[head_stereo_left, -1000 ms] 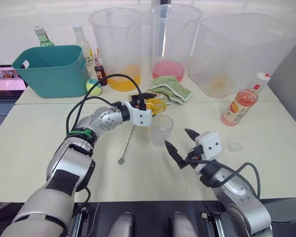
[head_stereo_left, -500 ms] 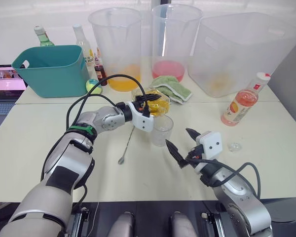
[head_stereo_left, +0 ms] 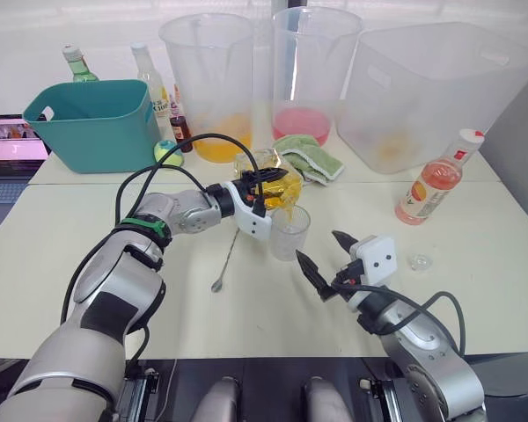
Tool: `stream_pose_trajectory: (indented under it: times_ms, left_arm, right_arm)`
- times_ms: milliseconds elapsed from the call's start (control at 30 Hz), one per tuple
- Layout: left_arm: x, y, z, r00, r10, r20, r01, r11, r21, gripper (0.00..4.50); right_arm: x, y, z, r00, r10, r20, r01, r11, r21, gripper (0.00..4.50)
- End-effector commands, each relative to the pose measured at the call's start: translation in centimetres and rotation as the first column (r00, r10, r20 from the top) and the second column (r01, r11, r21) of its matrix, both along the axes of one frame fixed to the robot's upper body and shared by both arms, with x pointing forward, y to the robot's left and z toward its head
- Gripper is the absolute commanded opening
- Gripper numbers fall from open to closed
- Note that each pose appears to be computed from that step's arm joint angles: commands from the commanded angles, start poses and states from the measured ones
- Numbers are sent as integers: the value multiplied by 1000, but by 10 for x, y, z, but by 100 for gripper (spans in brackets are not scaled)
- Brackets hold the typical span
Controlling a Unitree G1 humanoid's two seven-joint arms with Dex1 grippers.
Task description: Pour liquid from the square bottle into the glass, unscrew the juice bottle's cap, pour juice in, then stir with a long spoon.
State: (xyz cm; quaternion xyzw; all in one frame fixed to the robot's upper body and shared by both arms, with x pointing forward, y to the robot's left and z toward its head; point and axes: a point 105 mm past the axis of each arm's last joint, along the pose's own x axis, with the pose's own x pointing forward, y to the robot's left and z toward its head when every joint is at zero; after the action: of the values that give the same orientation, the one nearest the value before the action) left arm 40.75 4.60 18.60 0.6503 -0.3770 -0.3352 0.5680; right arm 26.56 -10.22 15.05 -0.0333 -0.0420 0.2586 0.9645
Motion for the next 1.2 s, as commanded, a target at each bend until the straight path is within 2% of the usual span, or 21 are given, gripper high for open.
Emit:
stream_pose_trajectory:
  times_ms: [33, 500, 867, 1200]
  left_arm:
    - [-3, -12, 52, 985, -52, 166, 67, 994, -88, 282]
    - [-3, -13, 51, 980, -58, 190, 74, 995, -74, 282]
    - [1, -15, 38, 999, -27, -17, 25, 992, -125, 282]
    - [5, -9, 39, 995, 4, -102, -21, 985, -170, 282]
  right_arm:
    - [-3, -1, 12, 999, -3, 47, 2, 1000, 14, 445]
    - [-2, -1, 12, 999, -12, 48, 11, 1000, 22, 445]
    - [-2, -4, 11, 999, -18, 46, 17, 1000, 11, 445]
    - [-1, -7, 10, 999, -20, 43, 20, 1000, 3, 445]
